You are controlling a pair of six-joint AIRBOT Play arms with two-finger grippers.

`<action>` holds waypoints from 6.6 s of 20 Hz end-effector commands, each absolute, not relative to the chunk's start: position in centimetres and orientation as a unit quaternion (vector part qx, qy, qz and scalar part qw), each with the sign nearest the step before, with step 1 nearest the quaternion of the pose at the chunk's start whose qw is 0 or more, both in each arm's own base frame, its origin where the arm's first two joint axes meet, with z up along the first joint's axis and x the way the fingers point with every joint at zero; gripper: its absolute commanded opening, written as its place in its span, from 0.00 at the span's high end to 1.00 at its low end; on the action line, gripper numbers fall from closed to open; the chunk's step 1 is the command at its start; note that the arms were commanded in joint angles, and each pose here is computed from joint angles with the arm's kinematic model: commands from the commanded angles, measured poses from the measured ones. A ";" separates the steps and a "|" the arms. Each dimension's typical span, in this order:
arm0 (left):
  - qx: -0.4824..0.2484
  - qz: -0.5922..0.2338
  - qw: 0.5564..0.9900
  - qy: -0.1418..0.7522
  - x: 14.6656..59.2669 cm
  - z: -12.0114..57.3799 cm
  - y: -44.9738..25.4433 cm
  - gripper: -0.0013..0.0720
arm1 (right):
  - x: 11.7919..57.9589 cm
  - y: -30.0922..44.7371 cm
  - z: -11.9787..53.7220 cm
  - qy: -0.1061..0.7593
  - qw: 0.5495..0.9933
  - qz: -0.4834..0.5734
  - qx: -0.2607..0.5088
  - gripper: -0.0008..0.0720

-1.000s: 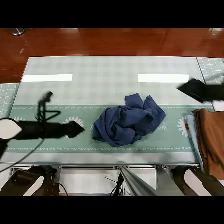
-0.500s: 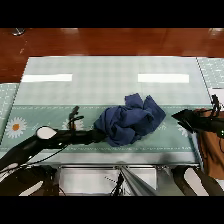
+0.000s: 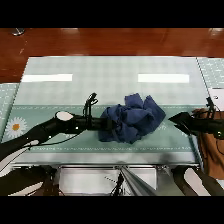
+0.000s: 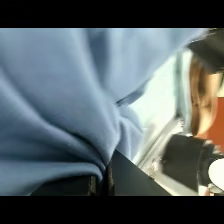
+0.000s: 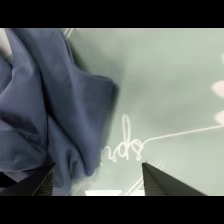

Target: Fold the shirts.

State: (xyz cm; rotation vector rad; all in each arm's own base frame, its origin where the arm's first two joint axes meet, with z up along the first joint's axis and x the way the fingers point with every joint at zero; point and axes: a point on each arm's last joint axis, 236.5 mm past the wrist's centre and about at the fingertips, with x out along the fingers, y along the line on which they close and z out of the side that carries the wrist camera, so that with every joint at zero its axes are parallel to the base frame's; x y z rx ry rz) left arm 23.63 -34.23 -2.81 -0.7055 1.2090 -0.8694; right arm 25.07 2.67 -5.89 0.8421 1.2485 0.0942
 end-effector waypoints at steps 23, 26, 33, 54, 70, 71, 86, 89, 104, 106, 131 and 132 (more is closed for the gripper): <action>-0.205 -0.398 0.893 0.049 30.4 45.7 -16.0 0.95 | 32.5 7.0 50.7 0.041 0.985 0.166 0.028 0.96; -0.123 -0.294 0.940 0.118 27.7 43.8 -12.9 0.95 | 23.7 4.4 52.4 0.007 0.995 0.094 -0.021 0.96; -0.076 -0.273 0.922 0.263 20.3 36.6 -12.5 0.95 | 15.2 2.2 45.2 0.081 0.996 0.033 -0.009 0.96; -0.351 -0.157 0.812 0.440 39.1 2.8 -12.1 0.95 | 42.8 3.8 3.6 0.492 0.851 0.055 0.177 0.96; -0.312 -0.075 0.689 0.650 33.4 -5.0 2.1 0.02 | 41.6 -3.3 6.0 0.551 0.793 0.099 0.242 0.14; -0.342 -0.065 0.674 0.652 32.2 -6.0 2.4 0.02 | 40.5 -4.0 6.0 0.540 0.796 0.087 0.260 0.14; -0.423 -0.141 0.669 0.594 34.0 -9.3 -6.1 0.75 | 28.1 -1.0 -3.8 0.555 0.749 -0.006 0.363 0.14; -0.418 -0.166 0.661 0.600 33.7 -8.4 -6.9 0.95 | 25.6 -3.8 -6.3 0.600 0.721 -0.083 0.336 0.14; -0.409 -0.193 0.658 0.602 33.6 -7.3 -7.5 0.95 | 28.3 3.2 -9.0 0.614 0.636 0.059 0.463 0.14; -0.403 -0.198 0.657 0.606 33.6 -7.4 -8.1 0.95 | 29.5 4.8 -9.4 0.609 0.641 0.071 0.461 0.14; 0.001 0.060 0.983 -0.171 12.6 55.2 -2.6 0.95 | 16.7 3.8 52.8 -0.017 0.998 0.052 0.011 0.96; 0.025 0.105 0.977 -0.183 10.1 55.2 -1.9 0.95 | 15.2 3.5 52.6 -0.018 0.999 0.037 0.009 0.96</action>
